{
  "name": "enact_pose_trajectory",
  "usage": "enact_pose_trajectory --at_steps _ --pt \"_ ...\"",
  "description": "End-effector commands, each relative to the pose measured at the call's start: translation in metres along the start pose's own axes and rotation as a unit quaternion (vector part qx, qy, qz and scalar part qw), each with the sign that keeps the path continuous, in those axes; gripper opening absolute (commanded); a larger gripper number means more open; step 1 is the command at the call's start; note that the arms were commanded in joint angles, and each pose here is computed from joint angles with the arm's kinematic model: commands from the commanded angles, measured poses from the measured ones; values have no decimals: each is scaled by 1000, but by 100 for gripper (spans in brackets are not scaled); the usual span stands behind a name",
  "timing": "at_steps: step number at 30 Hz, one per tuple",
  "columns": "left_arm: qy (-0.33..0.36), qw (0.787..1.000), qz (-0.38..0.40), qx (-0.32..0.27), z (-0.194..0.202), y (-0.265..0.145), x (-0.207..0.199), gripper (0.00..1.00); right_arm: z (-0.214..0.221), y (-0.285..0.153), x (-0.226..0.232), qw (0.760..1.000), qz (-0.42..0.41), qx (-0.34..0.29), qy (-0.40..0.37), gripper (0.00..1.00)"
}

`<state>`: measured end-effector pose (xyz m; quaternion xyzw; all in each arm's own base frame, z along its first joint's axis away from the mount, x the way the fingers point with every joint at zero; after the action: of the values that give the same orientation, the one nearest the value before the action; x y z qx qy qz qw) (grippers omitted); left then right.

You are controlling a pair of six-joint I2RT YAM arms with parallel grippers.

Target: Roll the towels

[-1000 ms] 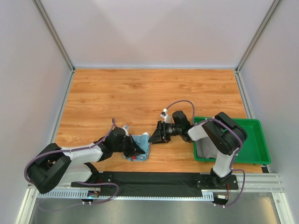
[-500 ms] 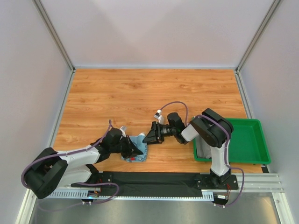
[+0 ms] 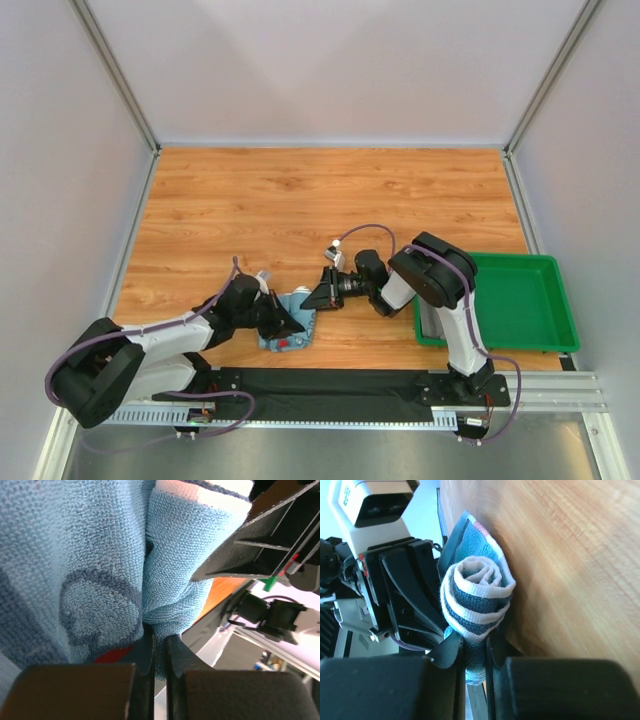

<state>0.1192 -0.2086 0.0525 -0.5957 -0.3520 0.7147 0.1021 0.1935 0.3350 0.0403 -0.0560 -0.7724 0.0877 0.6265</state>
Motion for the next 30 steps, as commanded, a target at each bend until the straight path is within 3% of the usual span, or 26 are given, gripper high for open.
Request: enact_pose_trajectory --at_steps 1,2,6,10,11,13,17,20,26,30 --pt "29 994 -103 24 6 -7 32 0 -4 2 4 999 -3 -31 -15 8" --pt "52 989 -137 33 7 -13 39 2 -6 -1 1 999 11 -47 -7 5" --pt "136 977 -165 18 -11 -23 4 19 -26 -19 -4 992 87 -96 -5 0" --pt "203 958 -201 11 -20 -28 -20 31 -27 -50 -17 959 257 -117 -12 0" --pt "221 948 -229 10 -19 -32 -18 32 -37 -59 -10 947 283 -148 -27 0" --pt "259 932 -255 0 -26 -33 -35 35 -37 -69 -9 935 324 -141 -29 0" --pt "330 877 -349 -33 -28 -42 -43 39 -38 -77 -8 920 365 -137 -26 0" --pt "360 857 -365 -58 -26 -41 -59 42 -35 -78 -9 912 389 -127 -20 1" --pt "451 828 -311 -119 -7 -25 -105 45 -30 -70 -1 909 403 -102 -16 0" --pt "489 822 -267 -118 7 -3 -124 46 -31 -68 7 910 404 -97 -14 0"
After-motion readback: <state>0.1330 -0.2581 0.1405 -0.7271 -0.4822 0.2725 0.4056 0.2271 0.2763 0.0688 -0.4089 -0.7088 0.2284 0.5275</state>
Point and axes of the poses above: each gripper's point midway between its finger pads, its own y axis out along the fingers, its own x axis along the line the jaws close on, z = x × y, the point moved 4 cm from there along -y, back along the fingers, and after that the axes turned 4 degrees about -y, right-handed, at the moved point
